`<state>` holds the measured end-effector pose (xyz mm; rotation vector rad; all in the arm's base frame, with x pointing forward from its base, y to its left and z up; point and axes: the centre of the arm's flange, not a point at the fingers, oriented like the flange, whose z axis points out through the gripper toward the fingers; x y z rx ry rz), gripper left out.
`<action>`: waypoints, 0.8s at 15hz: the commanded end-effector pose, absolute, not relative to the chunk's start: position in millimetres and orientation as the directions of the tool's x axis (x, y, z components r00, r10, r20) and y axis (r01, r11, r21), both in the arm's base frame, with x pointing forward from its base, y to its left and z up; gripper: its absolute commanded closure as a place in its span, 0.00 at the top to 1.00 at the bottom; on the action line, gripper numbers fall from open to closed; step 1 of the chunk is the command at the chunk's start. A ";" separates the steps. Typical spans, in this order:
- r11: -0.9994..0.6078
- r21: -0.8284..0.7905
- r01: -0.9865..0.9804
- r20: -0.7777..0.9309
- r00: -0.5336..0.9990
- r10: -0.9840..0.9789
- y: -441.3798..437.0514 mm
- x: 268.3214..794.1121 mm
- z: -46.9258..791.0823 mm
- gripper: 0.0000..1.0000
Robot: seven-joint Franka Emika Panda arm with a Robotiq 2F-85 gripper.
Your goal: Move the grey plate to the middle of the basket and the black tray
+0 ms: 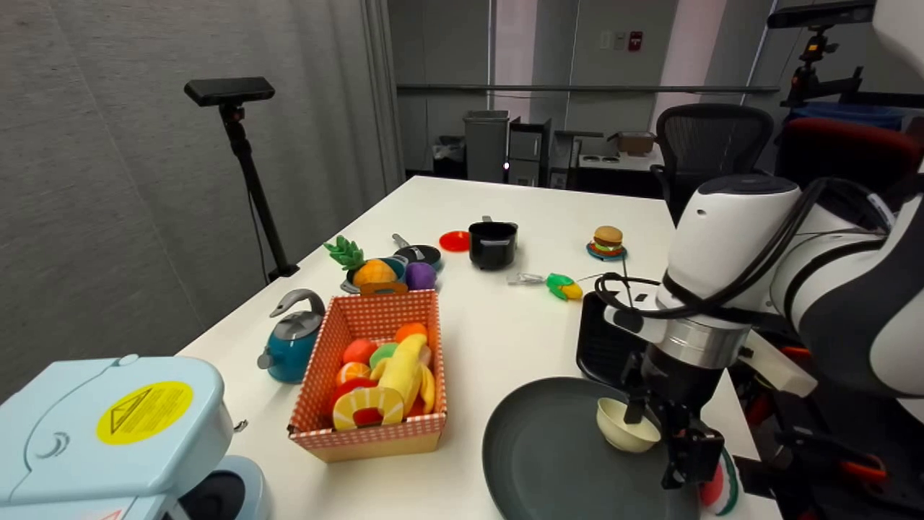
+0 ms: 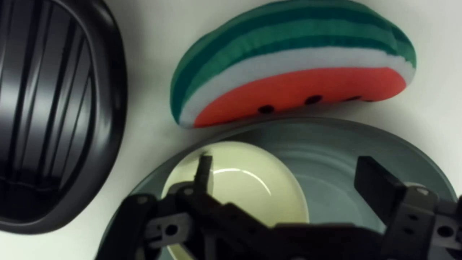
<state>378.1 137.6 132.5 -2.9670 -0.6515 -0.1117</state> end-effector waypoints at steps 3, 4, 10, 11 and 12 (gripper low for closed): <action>-0.922 -0.064 0.382 0.118 0.920 0.373 136.7 402.4 120.5 1.00; -0.926 -0.060 0.373 0.118 0.924 0.365 136.9 405.2 119.6 1.00; -0.953 -0.034 0.302 0.111 0.948 0.297 134.6 423.9 109.4 1.00; -0.960 -0.026 0.279 0.115 0.955 0.275 129.7 434.3 106.2 1.00; -0.966 -0.018 0.256 0.117 0.960 0.253 124.1 444.9 103.3 1.00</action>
